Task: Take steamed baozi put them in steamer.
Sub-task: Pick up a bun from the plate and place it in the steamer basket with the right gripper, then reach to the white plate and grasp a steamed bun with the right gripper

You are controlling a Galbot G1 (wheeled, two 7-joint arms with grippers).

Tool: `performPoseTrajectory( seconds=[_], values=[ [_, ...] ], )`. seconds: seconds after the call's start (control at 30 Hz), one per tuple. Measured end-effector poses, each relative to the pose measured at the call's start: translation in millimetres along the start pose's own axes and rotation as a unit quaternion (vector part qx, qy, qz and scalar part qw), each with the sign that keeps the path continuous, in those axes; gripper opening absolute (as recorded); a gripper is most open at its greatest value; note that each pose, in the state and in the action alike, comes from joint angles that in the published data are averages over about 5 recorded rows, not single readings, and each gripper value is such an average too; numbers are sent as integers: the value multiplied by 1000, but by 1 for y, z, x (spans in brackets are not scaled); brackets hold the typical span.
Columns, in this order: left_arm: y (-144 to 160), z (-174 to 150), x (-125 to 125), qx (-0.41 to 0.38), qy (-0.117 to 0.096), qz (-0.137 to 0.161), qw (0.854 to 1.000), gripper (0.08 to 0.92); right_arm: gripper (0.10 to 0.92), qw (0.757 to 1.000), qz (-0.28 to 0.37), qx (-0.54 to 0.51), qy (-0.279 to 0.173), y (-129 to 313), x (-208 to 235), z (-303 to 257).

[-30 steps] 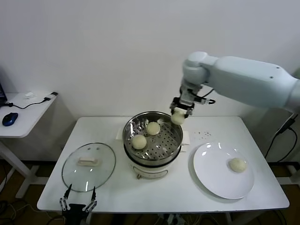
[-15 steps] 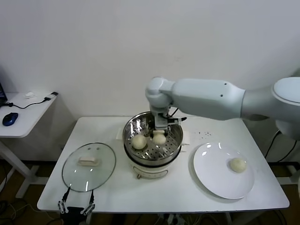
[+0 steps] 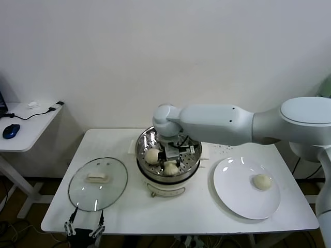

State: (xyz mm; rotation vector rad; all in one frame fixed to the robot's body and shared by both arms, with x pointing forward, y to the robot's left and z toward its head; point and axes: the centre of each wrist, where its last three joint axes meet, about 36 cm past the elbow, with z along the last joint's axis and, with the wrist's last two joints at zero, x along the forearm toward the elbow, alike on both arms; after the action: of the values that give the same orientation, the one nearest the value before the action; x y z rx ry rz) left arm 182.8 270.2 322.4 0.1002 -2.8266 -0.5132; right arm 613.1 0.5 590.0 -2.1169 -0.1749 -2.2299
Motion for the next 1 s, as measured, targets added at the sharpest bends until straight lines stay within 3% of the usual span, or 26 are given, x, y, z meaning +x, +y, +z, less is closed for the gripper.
performPoseTrajectory(
  seconds=[0.17, 0.27, 0.5, 0.67, 0.83, 1.0],
  values=[
    [0, 0, -1, -1, -1, 0, 1000, 823, 778, 1000, 0, -2, 0, 2, 1, 3],
    [-1, 0, -1, -1, -1, 1, 1000, 823, 815, 1000, 3, -4, 2, 4, 4, 6],
    [-2, -1, -3, -3, -3, 4, 1000, 823, 823, 999, 27, -41, 18, 19, 29, 22],
    [-1, -1, -3, -6, -5, 6, 1000, 823, 823, 989, 65, -130, 36, 58, 56, 43],
    [-2, -2, 0, -7, -8, 9, 1000, 823, 823, 951, 100, -288, 53, 121, 83, 58],
    [-3, -5, 0, -7, -12, 10, 1000, 823, 823, 882, 114, -455, 47, 195, 90, 58]
  ],
)
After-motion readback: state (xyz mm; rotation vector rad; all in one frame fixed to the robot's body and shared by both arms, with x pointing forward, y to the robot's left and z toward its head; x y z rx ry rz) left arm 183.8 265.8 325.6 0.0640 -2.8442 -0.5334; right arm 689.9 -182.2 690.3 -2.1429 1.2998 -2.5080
